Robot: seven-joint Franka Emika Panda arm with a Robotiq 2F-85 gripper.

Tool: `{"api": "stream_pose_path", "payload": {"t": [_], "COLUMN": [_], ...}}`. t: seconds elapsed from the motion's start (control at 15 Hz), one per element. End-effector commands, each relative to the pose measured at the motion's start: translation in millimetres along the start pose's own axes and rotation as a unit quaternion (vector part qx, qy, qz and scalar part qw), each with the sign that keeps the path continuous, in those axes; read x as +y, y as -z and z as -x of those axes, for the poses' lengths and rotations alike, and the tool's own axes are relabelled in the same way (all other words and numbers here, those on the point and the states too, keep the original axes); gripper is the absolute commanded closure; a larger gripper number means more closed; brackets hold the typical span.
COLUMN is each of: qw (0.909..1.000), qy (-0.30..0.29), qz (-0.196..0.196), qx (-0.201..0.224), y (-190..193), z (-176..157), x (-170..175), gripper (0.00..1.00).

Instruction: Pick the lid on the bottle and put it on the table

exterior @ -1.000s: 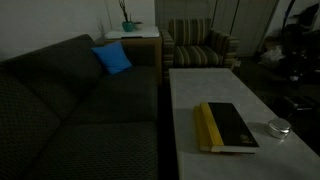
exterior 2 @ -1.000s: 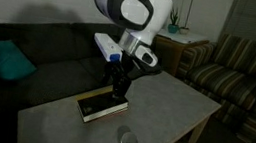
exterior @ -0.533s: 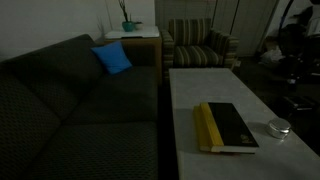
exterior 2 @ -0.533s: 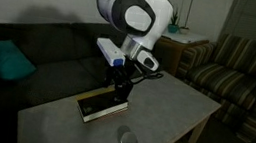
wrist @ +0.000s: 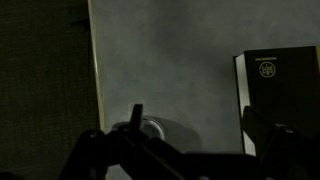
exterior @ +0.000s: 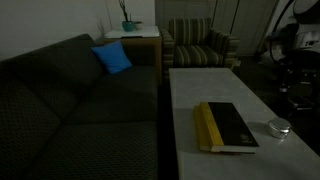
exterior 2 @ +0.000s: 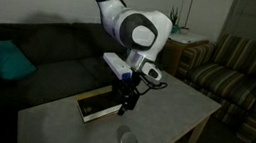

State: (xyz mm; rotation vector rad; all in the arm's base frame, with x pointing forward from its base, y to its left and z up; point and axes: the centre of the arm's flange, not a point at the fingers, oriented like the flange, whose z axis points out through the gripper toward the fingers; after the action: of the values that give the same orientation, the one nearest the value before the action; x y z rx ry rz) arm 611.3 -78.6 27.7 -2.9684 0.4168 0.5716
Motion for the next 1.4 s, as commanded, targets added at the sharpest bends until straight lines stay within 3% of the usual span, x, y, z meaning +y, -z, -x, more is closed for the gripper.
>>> {"api": "stream_pose_path", "payload": {"t": [0.0,0.8,1.33], "qw": [0.9999,0.9972,0.9976], "qy": [-0.002,-0.019,-0.05], "qz": [0.012,0.006,-0.019], "qx": [-0.007,-0.072,-0.044], "y": [-31.0,-123.8,-118.7], "z": [-49.0,-101.2,-119.9], "x": [5.5,52.3,58.9], "gripper": [0.0,0.0,0.0]}}
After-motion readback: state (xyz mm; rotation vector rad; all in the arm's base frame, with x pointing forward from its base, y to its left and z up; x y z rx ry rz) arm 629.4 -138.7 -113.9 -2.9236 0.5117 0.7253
